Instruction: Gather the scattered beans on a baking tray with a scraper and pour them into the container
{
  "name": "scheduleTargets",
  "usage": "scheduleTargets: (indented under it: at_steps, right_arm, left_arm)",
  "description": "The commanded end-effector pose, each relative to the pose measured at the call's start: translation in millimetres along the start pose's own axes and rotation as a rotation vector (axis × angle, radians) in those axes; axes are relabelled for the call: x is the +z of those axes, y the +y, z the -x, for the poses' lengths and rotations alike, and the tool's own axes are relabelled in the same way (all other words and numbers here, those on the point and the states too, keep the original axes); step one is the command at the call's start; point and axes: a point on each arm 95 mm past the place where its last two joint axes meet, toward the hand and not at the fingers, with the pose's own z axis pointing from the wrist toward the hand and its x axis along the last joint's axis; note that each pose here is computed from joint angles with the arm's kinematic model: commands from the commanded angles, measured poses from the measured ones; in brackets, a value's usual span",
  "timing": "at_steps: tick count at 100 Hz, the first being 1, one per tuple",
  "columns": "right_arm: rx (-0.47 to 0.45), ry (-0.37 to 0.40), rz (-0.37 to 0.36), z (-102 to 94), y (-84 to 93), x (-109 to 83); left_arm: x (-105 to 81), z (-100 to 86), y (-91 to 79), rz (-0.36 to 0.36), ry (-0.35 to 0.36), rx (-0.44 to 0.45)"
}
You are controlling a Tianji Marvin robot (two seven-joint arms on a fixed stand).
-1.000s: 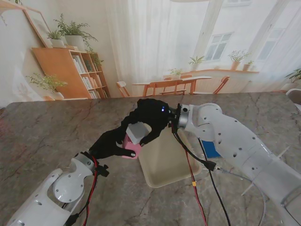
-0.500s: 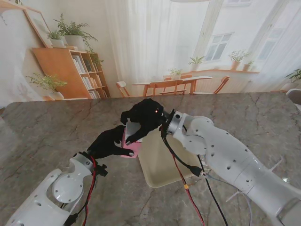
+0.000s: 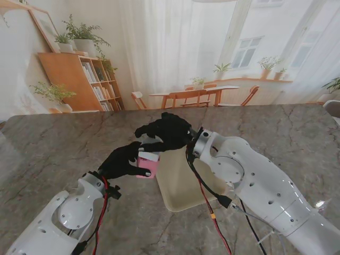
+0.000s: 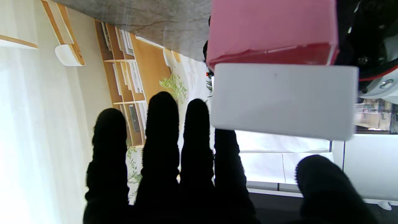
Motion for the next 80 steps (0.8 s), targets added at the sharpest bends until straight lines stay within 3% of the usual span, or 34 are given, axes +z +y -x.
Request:
scheduleTargets:
  at_steps: [1, 23, 44, 54, 68, 80]
  right_arm:
    - [-0.006, -0.017, -0.001, 4.7, 1.3, -6.9]
    - [-0.04, -0.012, 0.017, 13.8, 19.4, -20.0]
    - [-0.104, 0.19, -0.061, 21.7, 33.9, -27.4]
    - [-0.145, 0.275, -0.08, 26.0, 32.5, -25.5]
    - [-0.218, 0.34, -0.107, 24.5, 26.9, -20.0]
    - [-0.219, 0.372, -0.13, 25.1, 22.3, -13.7]
  left_arm:
    - [0.8, -1.6, 0.1, -0.003, 0.001, -0.007]
    - [1.0, -1.6, 0.3, -0.002, 0.001, -0.007]
    - [1.1, -2.0, 0.6, -0.002, 0.003, -0.009]
    - [1.2, -2.2, 0.8, -0.002, 0.005, -0.009]
    - [1.2, -2.2, 0.9, -0.003, 0.006, -0.01]
    - [1.2, -2.3, 1.1, -0.002, 0.006, -0.012]
